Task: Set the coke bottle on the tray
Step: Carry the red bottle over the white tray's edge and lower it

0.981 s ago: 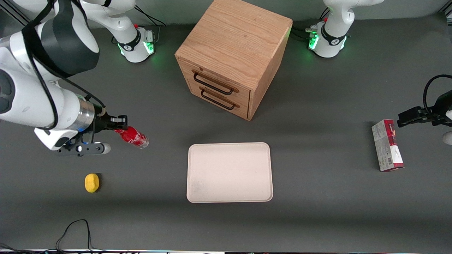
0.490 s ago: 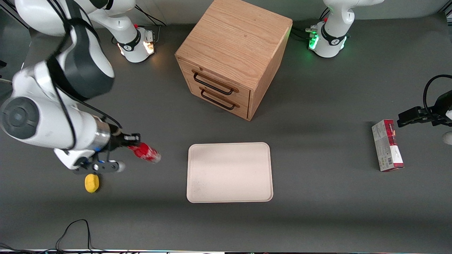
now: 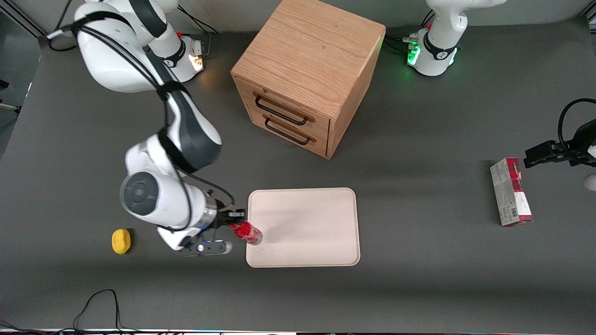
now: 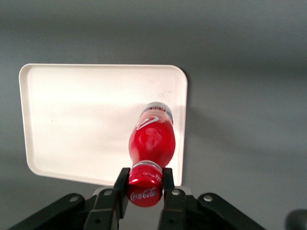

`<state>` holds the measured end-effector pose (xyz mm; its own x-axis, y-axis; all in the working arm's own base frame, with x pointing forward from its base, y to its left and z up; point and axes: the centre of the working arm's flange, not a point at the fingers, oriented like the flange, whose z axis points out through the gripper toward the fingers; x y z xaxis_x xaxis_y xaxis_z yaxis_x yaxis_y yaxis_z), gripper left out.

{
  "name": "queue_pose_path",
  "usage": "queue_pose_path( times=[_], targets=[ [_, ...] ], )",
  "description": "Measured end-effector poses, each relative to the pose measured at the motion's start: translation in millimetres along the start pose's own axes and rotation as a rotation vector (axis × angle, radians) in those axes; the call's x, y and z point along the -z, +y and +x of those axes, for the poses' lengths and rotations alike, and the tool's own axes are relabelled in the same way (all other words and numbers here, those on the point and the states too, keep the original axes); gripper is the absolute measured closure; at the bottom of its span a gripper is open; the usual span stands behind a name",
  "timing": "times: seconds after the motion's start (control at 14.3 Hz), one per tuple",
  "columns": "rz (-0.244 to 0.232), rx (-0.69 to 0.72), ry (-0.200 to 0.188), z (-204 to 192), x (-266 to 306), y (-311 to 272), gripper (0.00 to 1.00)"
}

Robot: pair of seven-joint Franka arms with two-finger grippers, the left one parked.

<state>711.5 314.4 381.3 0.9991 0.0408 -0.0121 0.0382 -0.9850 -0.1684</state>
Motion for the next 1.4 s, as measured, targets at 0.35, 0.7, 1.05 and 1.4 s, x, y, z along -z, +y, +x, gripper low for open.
queue_pose_path(
  times=[0.35,0.7,1.05,1.4],
  targets=[
    [-0.052,0.018,0.034,3,-23,-9,0.69],
    [-0.062,0.018,0.040,5,-28,-6,0.69],
    [-0.062,0.017,0.042,8,-38,-4,0.69],
    [-0.058,0.018,0.051,9,-42,-5,0.63]
  ],
)
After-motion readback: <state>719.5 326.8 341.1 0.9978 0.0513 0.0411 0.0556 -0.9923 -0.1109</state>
